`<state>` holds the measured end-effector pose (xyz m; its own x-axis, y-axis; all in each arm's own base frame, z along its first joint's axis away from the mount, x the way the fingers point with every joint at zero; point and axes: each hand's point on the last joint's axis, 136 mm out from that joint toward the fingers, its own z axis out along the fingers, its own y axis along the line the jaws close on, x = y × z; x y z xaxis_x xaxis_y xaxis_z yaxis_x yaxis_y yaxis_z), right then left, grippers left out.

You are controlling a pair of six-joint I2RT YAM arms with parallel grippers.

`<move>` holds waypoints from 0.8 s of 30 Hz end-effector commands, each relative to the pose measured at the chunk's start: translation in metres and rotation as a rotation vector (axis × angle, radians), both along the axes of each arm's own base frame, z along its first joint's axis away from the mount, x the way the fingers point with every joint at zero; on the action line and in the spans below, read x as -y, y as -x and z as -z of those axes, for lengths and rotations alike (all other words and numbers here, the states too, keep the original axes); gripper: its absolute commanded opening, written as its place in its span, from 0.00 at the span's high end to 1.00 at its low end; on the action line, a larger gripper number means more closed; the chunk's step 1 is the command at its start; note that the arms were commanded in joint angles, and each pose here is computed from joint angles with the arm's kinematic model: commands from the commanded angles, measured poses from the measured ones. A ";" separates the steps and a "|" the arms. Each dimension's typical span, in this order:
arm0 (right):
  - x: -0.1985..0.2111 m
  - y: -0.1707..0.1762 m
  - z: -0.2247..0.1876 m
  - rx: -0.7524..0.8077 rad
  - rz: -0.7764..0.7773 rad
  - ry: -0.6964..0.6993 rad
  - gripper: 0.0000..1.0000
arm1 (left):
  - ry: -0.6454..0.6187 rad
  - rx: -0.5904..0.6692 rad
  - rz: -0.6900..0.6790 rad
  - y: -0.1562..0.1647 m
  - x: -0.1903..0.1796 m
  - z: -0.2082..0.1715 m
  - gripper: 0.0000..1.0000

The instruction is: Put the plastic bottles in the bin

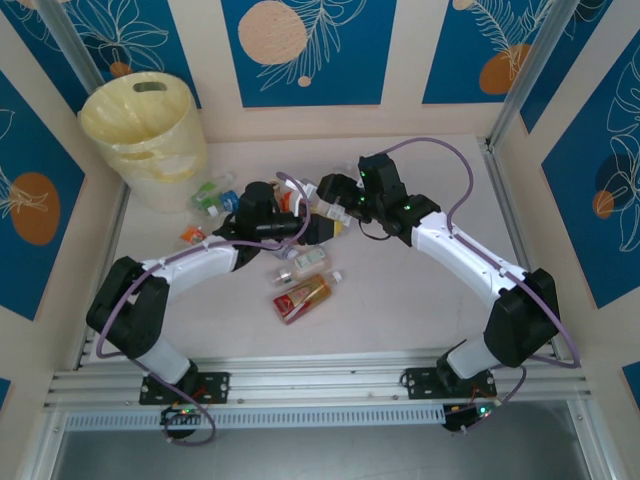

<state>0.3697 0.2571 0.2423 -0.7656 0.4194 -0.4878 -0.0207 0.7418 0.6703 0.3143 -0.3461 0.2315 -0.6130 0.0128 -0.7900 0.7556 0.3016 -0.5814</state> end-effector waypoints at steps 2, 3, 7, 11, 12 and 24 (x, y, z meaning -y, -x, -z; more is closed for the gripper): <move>-0.007 0.006 -0.037 0.038 -0.043 -0.135 0.17 | -0.030 0.036 -0.053 -0.014 -0.003 -0.005 0.59; -0.004 0.006 -0.039 0.040 -0.038 -0.140 0.15 | -0.035 0.033 -0.059 -0.016 -0.004 -0.003 0.59; 0.023 0.003 -0.053 0.085 0.020 -0.152 0.00 | -0.062 0.034 -0.121 -0.028 -0.014 -0.002 0.60; 0.061 0.006 -0.072 0.158 0.096 -0.140 0.00 | -0.087 0.031 -0.208 -0.045 -0.038 -0.007 0.61; 0.072 0.009 -0.075 0.178 0.127 -0.126 0.00 | -0.094 0.028 -0.241 -0.051 -0.047 -0.010 0.61; 0.143 0.035 -0.064 0.248 0.311 -0.081 0.00 | -0.226 0.209 -0.650 -0.099 -0.163 -0.116 0.64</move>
<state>0.3349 0.1209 0.3116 -0.4765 0.6617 -0.5789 0.0141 0.6642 0.7474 0.4082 -0.2137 0.3036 -0.4905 -0.1464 -0.8591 0.5291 0.7333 -0.4271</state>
